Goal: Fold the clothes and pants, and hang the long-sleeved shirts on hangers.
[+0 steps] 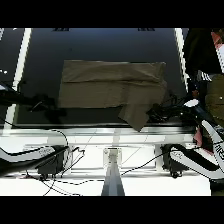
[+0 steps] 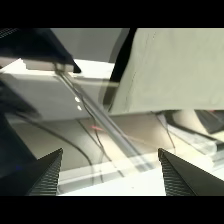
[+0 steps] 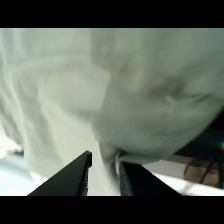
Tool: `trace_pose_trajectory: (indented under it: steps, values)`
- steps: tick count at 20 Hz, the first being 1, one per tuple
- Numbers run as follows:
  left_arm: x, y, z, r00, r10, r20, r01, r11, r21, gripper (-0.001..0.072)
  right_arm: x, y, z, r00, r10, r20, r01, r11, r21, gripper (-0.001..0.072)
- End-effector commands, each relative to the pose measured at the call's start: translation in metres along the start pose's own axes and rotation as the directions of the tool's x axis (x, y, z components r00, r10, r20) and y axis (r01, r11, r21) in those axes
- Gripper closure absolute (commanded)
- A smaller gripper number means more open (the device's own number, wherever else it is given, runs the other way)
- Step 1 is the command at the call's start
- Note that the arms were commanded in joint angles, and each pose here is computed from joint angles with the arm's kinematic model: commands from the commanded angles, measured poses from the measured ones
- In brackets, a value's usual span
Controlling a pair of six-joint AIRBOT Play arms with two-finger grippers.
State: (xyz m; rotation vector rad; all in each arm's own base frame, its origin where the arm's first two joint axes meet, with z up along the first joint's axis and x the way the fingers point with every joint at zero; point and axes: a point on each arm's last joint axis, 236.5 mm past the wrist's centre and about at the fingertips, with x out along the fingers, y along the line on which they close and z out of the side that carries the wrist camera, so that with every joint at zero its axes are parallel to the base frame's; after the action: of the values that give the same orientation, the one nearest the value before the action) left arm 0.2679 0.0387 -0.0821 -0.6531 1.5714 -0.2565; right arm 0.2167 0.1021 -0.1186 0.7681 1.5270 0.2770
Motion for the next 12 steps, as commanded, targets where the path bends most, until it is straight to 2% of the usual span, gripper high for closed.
trace_pose_trajectory:
  steps: [1, 5, 8, 12]
  values:
    - [0.019, 0.001, -0.02, 0.999, -0.027, -0.046, 0.026, 1.0, -0.01, 0.0072, 0.002, 0.012, -0.022, 0.995, 0.039, -0.089, -0.045, 0.997, -0.067, 0.049]
    - [0.026, 0.004, -0.022, 0.999, -0.025, -0.043, 0.025, 1.0, -0.009, 0.0071, 0.0, 0.017, -0.035, 0.988, 0.06, -0.144, -0.08, 0.988, -0.132, 0.0495]
    - [0.026, 0.0, -0.017, 0.999, -0.041, -0.02, 0.041, 0.999, -0.011, 0.0072, 0.002, 0.015, -0.023, 0.994, 0.053, -0.092, -0.065, 0.989, -0.135, 0.0696]
    - [0.026, -0.013, 0.004, 0.994, -0.089, 0.064, 0.088, 0.996, 0.009, 0.0072, 0.002, 0.012, -0.014, 0.998, 0.038, -0.055, -0.045, 0.99, -0.136, 0.0699]
